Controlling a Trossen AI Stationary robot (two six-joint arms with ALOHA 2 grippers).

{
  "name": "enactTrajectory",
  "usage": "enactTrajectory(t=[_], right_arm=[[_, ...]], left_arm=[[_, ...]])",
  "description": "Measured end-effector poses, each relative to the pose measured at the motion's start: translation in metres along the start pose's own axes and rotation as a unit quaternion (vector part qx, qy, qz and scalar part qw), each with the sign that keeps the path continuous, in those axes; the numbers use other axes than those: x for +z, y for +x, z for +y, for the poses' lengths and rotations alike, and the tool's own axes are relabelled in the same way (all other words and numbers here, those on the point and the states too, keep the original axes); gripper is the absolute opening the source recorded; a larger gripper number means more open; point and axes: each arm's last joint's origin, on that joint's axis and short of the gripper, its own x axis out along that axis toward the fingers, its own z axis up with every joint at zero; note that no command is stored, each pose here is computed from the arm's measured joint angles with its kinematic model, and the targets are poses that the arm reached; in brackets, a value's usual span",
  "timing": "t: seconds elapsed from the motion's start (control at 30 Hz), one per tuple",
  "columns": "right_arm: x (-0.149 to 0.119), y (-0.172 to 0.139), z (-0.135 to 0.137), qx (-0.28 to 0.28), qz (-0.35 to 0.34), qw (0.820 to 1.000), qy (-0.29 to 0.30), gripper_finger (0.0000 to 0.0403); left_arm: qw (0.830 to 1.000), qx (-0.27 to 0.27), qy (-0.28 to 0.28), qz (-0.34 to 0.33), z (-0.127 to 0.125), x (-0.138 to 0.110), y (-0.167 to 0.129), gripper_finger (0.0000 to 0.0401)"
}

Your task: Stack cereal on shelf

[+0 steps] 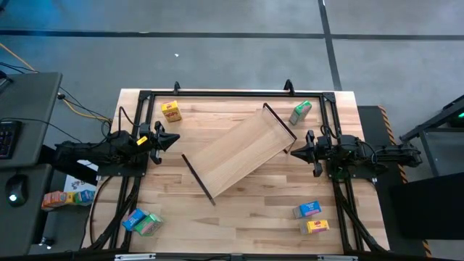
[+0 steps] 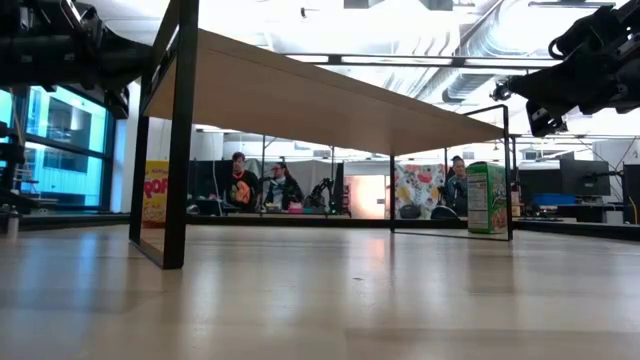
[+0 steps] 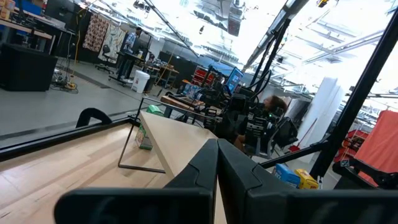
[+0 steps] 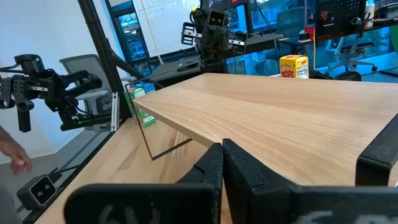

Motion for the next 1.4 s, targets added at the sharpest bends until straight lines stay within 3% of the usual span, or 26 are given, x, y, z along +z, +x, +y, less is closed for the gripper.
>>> enactTrajectory(t=[0.37,0.47,0.53,0.63,0.73,0.8,0.87,0.93,1.07,1.17,1.3,1.4], right_arm=[[0.000,0.000,0.000,0.000,0.000,1.000,-0.002,0.0000],[0.001,0.000,-0.001,-0.020,-0.006,0.999,-0.039,0.0000],[0.004,0.000,-0.002,-0.036,-0.024,0.998,-0.048,0.0000],[0.021,-0.002,0.002,-0.022,-0.116,0.993,0.015,0.0000],[0.043,-0.011,0.004,-0.030,-0.245,0.967,0.055,0.0000],[0.060,-0.022,0.003,-0.068,-0.354,0.929,0.085,0.0000],[0.072,-0.035,0.003,-0.090,-0.447,0.879,0.137,0.0000],[0.078,-0.044,0.001,-0.116,-0.495,0.843,0.175,0.0000],[0.094,-0.046,0.000,-0.161,-0.510,0.800,0.271,0.0008],[0.110,-0.032,0.001,-0.222,-0.454,0.812,0.292,0.0042],[0.134,-0.008,0.000,-0.309,-0.379,0.821,0.296,0.0129],[0.147,0.010,-0.008,-0.396,-0.317,0.810,0.295,0.0207]], left_arm=[[1.000,0.000,0.000,0.000,0.000,0.000,0.000,0.0000],[1.000,0.000,0.000,0.000,0.000,0.000,0.000,0.0000],[1.000,0.000,0.000,0.000,0.000,0.000,0.000,0.0000],[1.000,0.000,0.000,0.000,0.000,0.000,0.000,0.0000],[1.000,0.000,0.000,0.000,0.000,0.000,0.000,0.0000],[1.000,0.000,0.000,0.000,0.000,0.000,0.000,0.0000],[1.000,0.000,0.000,0.000,0.000,0.000,0.000,0.0000],[1.000,0.000,0.000,0.000,0.000,0.000,0.000,0.0000],[1.000,0.000,0.000,0.000,0.000,0.000,0.000,0.0000],[1.000,0.000,0.000,0.000,0.000,0.000,0.000,0.0000],[1.000,0.000,0.000,0.000,0.000,0.000,0.000,0.0000],[1.000,0.000,0.000,0.000,0.000,0.000,0.000,0.0000]])
